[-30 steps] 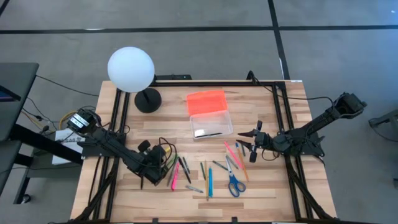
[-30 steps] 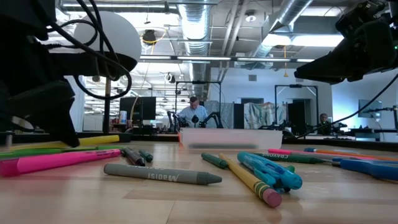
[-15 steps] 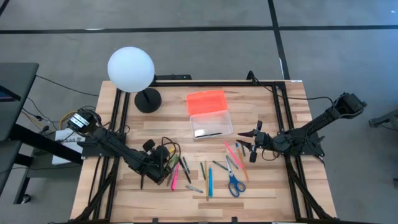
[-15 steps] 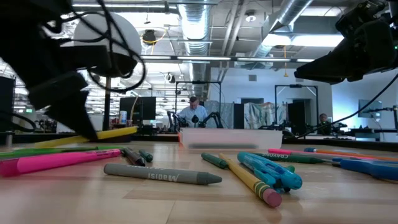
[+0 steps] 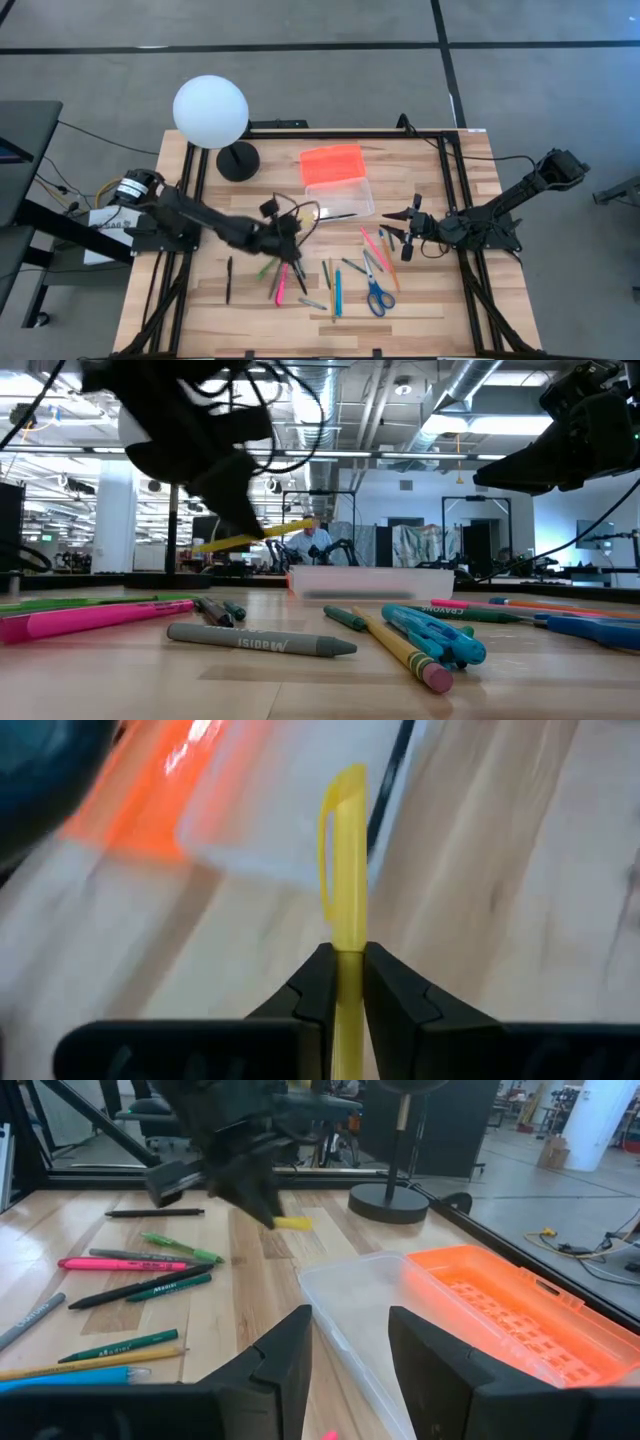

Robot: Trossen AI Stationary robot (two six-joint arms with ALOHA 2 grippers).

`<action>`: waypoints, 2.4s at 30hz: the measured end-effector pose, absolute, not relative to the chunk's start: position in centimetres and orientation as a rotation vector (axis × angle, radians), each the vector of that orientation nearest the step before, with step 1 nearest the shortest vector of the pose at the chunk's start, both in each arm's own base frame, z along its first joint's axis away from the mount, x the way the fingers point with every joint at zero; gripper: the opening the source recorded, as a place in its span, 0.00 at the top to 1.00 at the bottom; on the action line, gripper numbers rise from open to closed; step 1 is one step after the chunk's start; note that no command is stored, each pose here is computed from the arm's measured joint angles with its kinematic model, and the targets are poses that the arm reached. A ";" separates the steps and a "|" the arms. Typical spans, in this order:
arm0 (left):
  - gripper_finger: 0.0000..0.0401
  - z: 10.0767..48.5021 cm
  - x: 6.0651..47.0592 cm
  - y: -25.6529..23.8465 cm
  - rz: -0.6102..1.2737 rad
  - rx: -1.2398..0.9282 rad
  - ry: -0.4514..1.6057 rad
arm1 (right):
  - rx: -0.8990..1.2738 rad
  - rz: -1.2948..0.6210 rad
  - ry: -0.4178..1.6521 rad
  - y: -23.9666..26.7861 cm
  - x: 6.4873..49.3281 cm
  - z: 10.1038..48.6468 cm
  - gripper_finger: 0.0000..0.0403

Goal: Pick & place school supplies into a supply box
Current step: Put the yellow pen into the orange supply box, then put the green crayon into the orange supply box

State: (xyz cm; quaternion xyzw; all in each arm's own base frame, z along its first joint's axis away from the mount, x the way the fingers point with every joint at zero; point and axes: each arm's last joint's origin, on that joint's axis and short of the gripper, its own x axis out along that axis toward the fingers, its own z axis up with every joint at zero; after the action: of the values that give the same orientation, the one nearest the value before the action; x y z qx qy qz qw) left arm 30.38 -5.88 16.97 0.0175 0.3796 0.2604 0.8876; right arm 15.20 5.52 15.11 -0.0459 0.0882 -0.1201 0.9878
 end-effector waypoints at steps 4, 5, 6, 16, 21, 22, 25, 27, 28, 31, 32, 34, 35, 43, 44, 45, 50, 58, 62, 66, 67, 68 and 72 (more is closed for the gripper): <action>0.92 17.9 32.3 -3.1 0.452 0.028 0.700 | -0.092 -0.241 0.177 5.5 15.2 15.1 0.69; 0.92 18.2 32.6 -2.4 0.433 0.026 0.679 | -0.093 -0.241 0.178 5.5 15.2 15.1 0.69; 0.92 18.4 32.9 -1.8 0.413 0.026 0.661 | -0.093 -0.241 0.179 5.5 15.2 15.1 0.69; 0.92 17.3 35.4 3.0 0.305 -0.014 0.505 | -0.103 -0.243 0.193 5.5 15.2 14.9 0.69; 0.92 15.7 36.1 3.6 0.306 -0.011 0.536 | -0.110 -0.242 0.205 5.5 15.1 14.8 0.69; 0.92 15.5 36.2 3.6 0.310 -0.006 0.539 | -0.112 -0.242 0.207 5.5 15.1 14.8 0.69; 0.92 15.4 36.4 3.7 0.309 0.006 0.545 | -0.114 -0.242 0.210 5.5 15.1 14.8 0.69; 0.92 15.6 36.5 3.7 0.309 0.006 0.535 | -0.114 -0.243 0.210 5.5 15.1 14.8 0.69; 0.92 15.6 36.5 3.7 0.309 0.006 0.534 | -0.114 -0.243 0.210 5.5 15.1 14.8 0.69; 0.92 15.6 36.5 3.7 0.309 0.006 0.530 | -0.114 -0.243 0.210 5.5 15.1 14.8 0.69; 0.92 15.6 36.6 3.7 0.309 0.006 0.528 | -0.115 -0.243 0.211 5.5 15.1 14.8 0.69; 0.91 15.6 36.5 3.7 0.309 0.006 0.530 | -0.115 -0.243 0.212 5.5 15.1 14.7 0.69; 0.89 15.6 36.5 3.7 0.310 0.006 0.530 | -0.115 -0.243 0.212 5.5 15.1 14.7 0.69; 0.70 15.6 36.5 3.7 0.356 0.019 0.528 | -0.114 -0.243 0.212 5.5 15.1 14.7 0.69; 0.68 15.6 36.5 3.7 0.358 0.020 0.528 | -0.110 -0.243 0.213 5.5 15.1 14.7 0.69; 0.67 15.6 36.5 3.7 0.357 0.022 0.528 | -0.097 -0.245 0.214 5.5 15.1 14.7 0.69; 0.62 15.6 36.6 2.8 0.326 0.043 0.530 | -0.024 -0.263 0.257 5.3 15.0 14.1 0.69; 0.64 15.9 35.5 -2.6 0.182 0.125 0.633 | 0.126 -0.290 0.336 5.4 14.4 13.0 0.69; 0.66 17.0 33.8 -6.7 0.157 0.170 0.672 | 0.170 -0.259 0.334 6.0 14.2 13.0 0.69; 0.68 17.3 31.7 -11.2 0.149 0.229 0.689 | 0.226 -0.234 0.366 6.9 14.1 13.3 0.69; 0.68 17.2 31.2 -12.2 0.154 0.247 0.687 | 0.238 -0.233 0.384 7.1 14.0 13.3 0.69; 0.68 17.2 30.7 -13.2 0.170 0.271 0.685 | 0.252 -0.235 0.400 7.3 14.0 13.3 0.69; 0.68 17.1 28.6 -15.9 0.285 0.318 0.635 | 0.335 -0.265 0.443 7.6 13.8 13.4 0.69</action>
State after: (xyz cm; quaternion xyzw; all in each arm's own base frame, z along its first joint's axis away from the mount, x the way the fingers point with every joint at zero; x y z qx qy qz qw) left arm 28.63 -15.90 17.08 0.1554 0.3097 0.1392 0.9277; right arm 13.84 7.60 13.42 0.1651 0.2180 -0.1306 0.9530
